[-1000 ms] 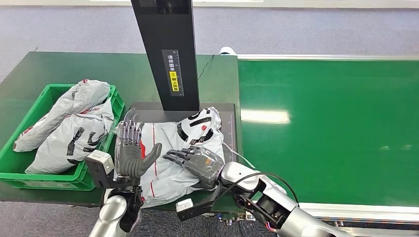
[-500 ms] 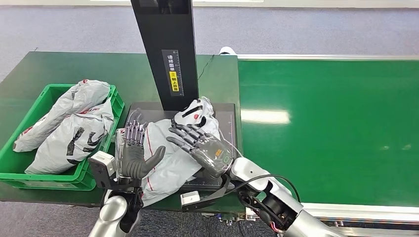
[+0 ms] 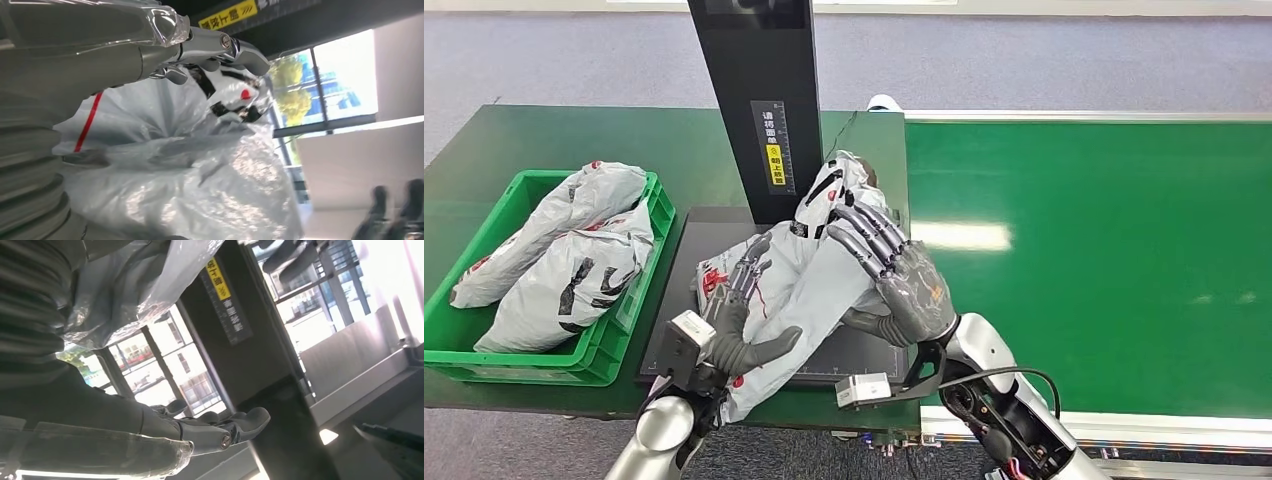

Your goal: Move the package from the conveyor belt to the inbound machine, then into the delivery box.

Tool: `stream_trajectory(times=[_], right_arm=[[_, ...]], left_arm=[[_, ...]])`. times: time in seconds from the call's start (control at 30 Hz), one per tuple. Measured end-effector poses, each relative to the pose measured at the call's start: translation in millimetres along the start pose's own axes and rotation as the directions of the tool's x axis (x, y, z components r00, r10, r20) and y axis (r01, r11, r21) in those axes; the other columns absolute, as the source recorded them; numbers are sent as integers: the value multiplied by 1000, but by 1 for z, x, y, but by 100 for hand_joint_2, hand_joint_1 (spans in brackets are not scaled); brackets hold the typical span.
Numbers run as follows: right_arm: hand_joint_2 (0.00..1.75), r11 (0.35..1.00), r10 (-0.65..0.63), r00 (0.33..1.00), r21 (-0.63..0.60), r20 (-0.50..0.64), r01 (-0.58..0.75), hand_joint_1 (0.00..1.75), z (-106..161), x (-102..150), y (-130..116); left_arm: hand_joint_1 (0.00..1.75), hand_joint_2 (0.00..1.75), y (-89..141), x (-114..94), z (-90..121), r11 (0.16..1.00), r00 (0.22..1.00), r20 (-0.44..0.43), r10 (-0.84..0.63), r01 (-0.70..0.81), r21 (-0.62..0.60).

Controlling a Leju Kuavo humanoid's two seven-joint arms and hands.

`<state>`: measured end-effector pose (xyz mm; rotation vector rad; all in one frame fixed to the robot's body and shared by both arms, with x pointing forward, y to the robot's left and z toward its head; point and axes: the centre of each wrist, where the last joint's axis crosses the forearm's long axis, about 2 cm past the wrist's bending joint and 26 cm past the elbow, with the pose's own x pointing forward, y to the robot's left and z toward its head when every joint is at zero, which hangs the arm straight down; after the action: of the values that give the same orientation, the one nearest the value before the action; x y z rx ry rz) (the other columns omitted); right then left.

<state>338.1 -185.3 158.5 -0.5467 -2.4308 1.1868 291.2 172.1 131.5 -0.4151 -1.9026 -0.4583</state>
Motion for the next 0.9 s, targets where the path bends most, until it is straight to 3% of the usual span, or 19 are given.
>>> stream_trajectory(times=[0.43,0.73,0.9], right_arm=[[175,999,-39,998,26,-47,41,0,14,2,3],[175,998,-47,996,37,-75,50,0,20,3,6],[175,998,-52,993,39,-108,56,0,28,4,8]], left_arm=[[0,175,-11,-23,-1,907,951,-168,-259,180,-382],[0,175,-15,-33,-3,838,908,-198,-370,234,-493],[16,175,-13,-36,-5,826,901,-208,-380,229,-515]])
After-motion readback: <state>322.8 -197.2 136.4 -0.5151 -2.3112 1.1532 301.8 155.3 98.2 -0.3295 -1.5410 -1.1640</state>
